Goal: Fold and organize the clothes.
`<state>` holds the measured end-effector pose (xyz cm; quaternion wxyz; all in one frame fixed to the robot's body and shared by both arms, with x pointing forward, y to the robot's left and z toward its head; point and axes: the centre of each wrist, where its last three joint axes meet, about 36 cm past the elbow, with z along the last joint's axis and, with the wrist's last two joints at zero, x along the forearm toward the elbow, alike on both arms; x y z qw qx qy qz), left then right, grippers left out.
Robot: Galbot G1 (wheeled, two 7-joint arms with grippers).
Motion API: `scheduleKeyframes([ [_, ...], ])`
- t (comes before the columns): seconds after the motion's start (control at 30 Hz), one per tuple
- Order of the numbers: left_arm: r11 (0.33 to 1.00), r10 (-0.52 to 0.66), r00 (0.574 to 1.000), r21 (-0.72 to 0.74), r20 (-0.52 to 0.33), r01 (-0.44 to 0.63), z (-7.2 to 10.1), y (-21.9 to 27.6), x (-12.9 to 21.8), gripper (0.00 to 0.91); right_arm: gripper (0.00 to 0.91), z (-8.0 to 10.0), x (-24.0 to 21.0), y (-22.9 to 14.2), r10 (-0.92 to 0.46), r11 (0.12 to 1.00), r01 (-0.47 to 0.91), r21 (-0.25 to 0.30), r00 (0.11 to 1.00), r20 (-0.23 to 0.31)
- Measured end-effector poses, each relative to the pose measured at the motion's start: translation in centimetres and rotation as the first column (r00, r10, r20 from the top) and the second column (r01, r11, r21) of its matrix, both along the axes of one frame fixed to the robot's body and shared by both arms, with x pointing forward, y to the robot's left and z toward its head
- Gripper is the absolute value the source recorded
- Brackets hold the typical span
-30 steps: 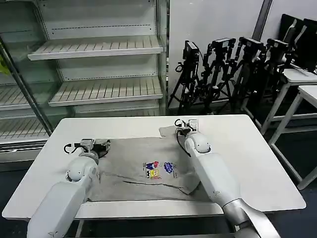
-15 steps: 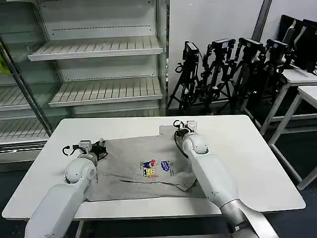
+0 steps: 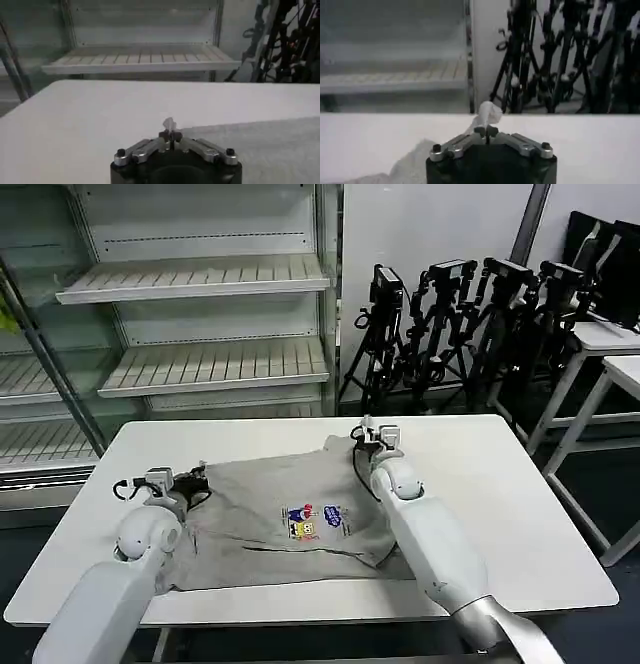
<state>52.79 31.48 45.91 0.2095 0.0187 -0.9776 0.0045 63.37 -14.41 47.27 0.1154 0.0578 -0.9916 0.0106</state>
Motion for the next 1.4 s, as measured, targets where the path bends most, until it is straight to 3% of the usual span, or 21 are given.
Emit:
scheduleKeyframes([
  [0.37, 0.999, -0.041, 0.997, 0.019, 0.068, 0.04, 2.6, 0.6, -3.4, 0.03, 0.0, 1.2, -6.3, -2.5, 0.036, 0.999, -0.032, -0.032, 0.989, 0.145],
  [0.6, 0.995, -0.085, 0.992, 0.052, 0.089, 0.08, 3.0, 0.1, -6.9, 0.03, 0.0, 0.5, -11.7, -4.8, 0.046, 0.998, -0.036, -0.059, 0.983, 0.18],
  [0.83, 0.989, -0.12, 0.989, 0.095, 0.092, 0.112, 2.2, -0.8, -10.5, 0.03, 0.0, -1.3, -17.5, -5.9, 0.058, 0.996, -0.046, -0.074, 0.985, 0.161],
  [1.13, 0.976, -0.146, 0.989, 0.165, 0.029, 0.14, -0.6, -1.6, -14.0, 0.04, 0.0, -3.5, -22.6, -6.0, 0.066, 0.995, -0.061, -0.078, 0.996, 0.062],
  [1.17, 0.975, -0.148, 0.989, 0.171, 0.024, 0.142, -0.8, -1.7, -14.2, 0.262, 0.0, -3.6, -22.9, -5.9, 0.065, 0.995, -0.061, -0.078, 0.997, 0.051],
  [1.2, 0.974, -0.148, 0.989, 0.179, 0.021, 0.142, -1.0, -1.8, -14.4, 0.574, 0.01, -3.6, -23.2, -5.9, 0.065, 0.995, -0.062, -0.078, 0.997, 0.041],
  [1.23, 0.972, -0.148, 0.989, 0.185, 0.018, 0.142, -1.2, -1.9, -14.5, 0.907, 0.907, -3.6, -23.5, -5.8, 0.066, 0.995, -0.064, -0.077, 0.997, 0.031],
  [1.4, 0.971, -0.142, 0.99, 0.2, 0.022, 0.134, -1.6, -2.2, -15.0, 0.907, 0.907, -3.9, -24.8, -5.9, 0.062, 0.996, -0.063, -0.067, 0.998, -0.012],
])
